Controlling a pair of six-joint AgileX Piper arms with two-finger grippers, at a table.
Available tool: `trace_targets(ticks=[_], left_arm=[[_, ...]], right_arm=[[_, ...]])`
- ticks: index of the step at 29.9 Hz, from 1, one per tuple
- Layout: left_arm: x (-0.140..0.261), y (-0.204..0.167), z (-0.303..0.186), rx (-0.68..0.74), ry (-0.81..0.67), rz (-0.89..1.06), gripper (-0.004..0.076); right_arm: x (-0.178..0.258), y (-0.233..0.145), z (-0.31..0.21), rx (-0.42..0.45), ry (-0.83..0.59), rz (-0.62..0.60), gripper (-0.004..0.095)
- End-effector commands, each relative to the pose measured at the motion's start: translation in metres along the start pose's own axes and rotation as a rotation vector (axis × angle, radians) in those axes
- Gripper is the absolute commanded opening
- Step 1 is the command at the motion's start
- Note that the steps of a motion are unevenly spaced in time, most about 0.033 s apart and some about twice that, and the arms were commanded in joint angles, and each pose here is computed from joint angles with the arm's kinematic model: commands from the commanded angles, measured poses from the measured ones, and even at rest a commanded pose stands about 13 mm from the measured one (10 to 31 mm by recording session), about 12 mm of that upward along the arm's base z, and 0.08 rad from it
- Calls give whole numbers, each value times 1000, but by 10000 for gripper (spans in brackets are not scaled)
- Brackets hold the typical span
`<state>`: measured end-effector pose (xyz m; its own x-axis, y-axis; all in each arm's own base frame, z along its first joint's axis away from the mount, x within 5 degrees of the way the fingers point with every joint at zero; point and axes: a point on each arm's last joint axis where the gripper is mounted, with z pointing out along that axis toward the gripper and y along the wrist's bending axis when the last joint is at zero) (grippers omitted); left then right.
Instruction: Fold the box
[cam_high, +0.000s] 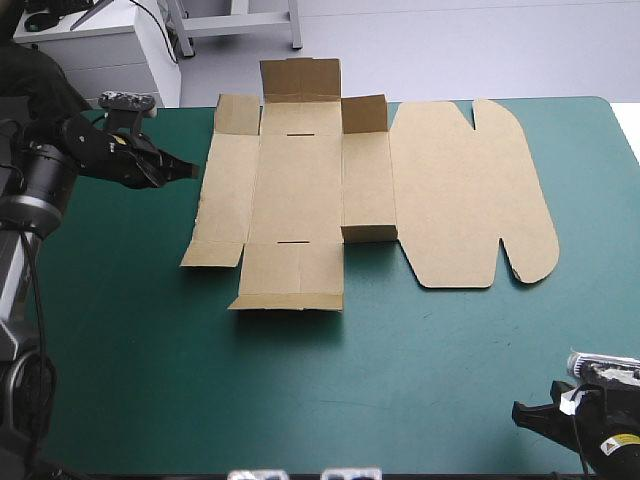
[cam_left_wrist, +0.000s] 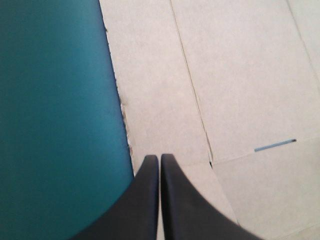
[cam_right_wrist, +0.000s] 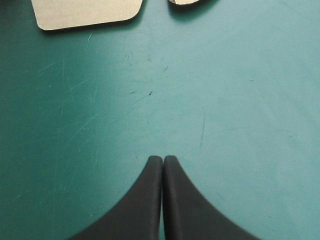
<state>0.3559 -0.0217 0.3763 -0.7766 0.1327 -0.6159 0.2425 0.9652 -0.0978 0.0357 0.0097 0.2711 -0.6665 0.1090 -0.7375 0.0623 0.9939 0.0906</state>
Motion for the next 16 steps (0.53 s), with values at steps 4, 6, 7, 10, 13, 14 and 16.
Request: trace_targets(ticks=[4,6,7,10,13,14,16], left_arm=[[-30,37,6,132,-110,-128,-7],[-34,47,15,150,-103,-139,-8],[-35,51,20,166,-102,-145,-8],[-40,62,36,196,-98,-180,-8],[-43,68,52,239,-87,-209,-8],[-42,69,57,256,-80,-221,-8],[-41,72,66,286,-62,-245,-8]], right_arm=[[-10,0,-4,0,-68,-11,-14],[-10,0,-4,0,-68,-11,-14],[-10,0,-4,0,-68,-11,-14],[-10,0,-4,0,-68,-11,-14],[-10,0,-4,0,-68,-11,-14],[-10,0,-4,0,-68,-11,-14],[-10,0,-4,0,-68,-11,-14]])
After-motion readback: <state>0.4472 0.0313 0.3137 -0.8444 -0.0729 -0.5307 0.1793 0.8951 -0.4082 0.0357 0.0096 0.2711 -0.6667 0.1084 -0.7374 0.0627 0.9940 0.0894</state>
